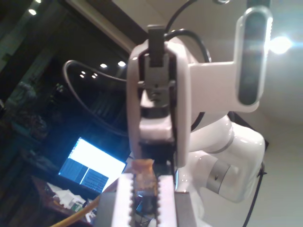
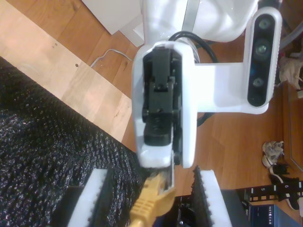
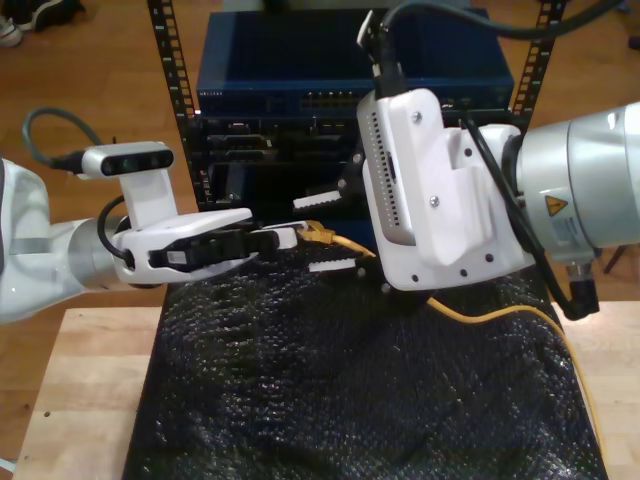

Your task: Grab the cable and plug it in

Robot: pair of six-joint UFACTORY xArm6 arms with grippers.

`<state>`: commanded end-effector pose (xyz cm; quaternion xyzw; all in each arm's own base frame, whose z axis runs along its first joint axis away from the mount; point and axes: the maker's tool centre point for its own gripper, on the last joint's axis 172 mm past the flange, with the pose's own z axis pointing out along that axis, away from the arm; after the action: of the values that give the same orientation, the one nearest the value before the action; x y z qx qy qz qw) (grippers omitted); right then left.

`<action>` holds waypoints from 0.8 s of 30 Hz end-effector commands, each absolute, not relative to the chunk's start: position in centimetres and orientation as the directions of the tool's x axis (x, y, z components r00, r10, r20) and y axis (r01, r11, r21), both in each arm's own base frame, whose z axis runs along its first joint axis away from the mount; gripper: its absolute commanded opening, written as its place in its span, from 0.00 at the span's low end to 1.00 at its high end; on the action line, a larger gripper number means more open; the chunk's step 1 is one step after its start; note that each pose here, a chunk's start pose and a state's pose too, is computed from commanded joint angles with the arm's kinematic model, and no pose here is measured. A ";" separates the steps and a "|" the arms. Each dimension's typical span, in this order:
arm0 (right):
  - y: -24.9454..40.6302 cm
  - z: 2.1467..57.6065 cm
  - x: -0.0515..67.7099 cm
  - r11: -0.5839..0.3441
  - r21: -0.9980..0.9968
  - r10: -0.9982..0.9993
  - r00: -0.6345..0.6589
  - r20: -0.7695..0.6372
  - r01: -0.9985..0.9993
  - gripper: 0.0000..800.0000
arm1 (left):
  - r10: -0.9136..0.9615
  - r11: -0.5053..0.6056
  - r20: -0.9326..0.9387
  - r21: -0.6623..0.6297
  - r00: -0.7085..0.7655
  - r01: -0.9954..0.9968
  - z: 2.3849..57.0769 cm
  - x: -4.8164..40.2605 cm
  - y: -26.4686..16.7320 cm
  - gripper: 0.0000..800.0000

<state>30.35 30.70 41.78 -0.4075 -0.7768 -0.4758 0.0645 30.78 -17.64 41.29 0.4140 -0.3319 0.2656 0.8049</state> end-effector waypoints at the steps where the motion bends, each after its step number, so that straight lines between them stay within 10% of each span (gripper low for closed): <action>1: 30.7 41.8 30.4 0.215 0.687 0.572 -0.660 0.488 0.694 0.52 | 0.151 0.516 0.754 0.491 0.639 -0.702 41.3 30.7 -17.6 0.01; 24: 30.3 43.5 30.0 0.196 0.714 0.563 -0.673 0.479 0.672 0.54 | 0.186 0.542 0.750 0.460 0.635 -0.703 42.5 30.7 -17.2 0.01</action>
<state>29.98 30.33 43.47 -0.4003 -0.7715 -0.4915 0.0552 30.70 -17.18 42.46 0.3931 -0.3288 0.2731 0.8141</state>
